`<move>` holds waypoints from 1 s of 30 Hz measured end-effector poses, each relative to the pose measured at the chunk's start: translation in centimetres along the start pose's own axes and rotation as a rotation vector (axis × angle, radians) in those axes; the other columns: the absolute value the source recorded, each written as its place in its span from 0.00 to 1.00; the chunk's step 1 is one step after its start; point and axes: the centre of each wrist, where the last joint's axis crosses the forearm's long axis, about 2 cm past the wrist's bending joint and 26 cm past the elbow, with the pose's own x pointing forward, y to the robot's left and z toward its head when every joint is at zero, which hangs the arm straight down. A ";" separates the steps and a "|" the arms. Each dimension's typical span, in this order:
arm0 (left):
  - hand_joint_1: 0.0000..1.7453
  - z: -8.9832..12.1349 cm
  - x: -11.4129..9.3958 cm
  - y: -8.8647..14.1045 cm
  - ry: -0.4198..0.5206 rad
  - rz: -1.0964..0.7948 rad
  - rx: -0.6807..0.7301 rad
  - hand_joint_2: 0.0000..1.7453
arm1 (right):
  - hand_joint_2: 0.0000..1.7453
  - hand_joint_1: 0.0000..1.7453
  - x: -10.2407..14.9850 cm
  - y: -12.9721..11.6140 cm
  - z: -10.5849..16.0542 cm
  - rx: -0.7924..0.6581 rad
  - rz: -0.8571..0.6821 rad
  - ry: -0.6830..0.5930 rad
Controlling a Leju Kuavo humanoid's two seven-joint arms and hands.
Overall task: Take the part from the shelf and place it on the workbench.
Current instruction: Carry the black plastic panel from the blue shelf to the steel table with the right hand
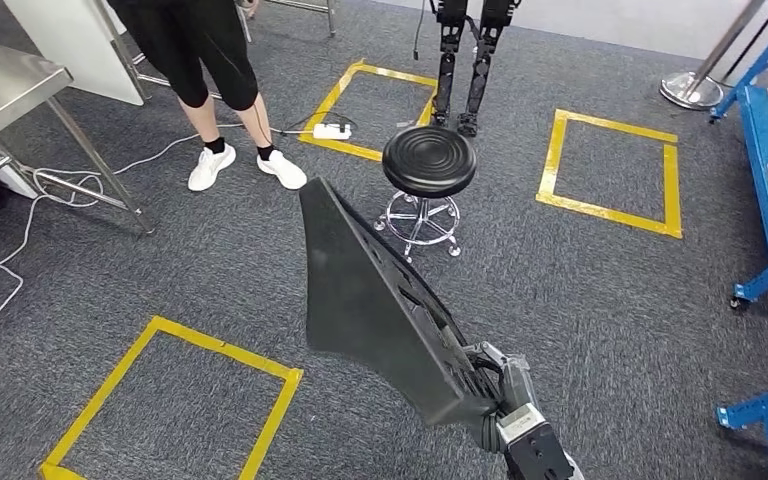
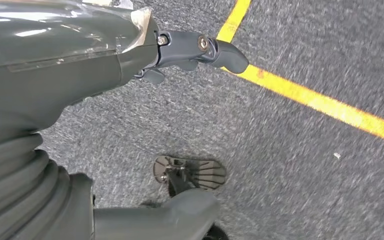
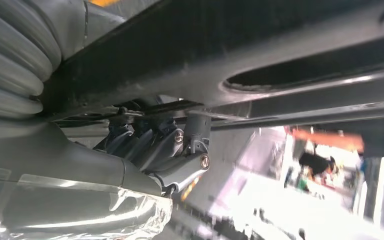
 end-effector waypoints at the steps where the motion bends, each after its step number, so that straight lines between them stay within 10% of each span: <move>1: 0.00 0.0 0.1 0.0 -0.002 0.000 0.000 1.00 | 1.00 1.00 -0.1 0.0 0.0 0.004 -0.002 0.003; 30: 0.00 0.2 -0.4 0.6 0.049 -0.041 0.023 1.00 | 1.00 1.00 -1.9 -0.1 -2.1 0.073 -0.075 -0.004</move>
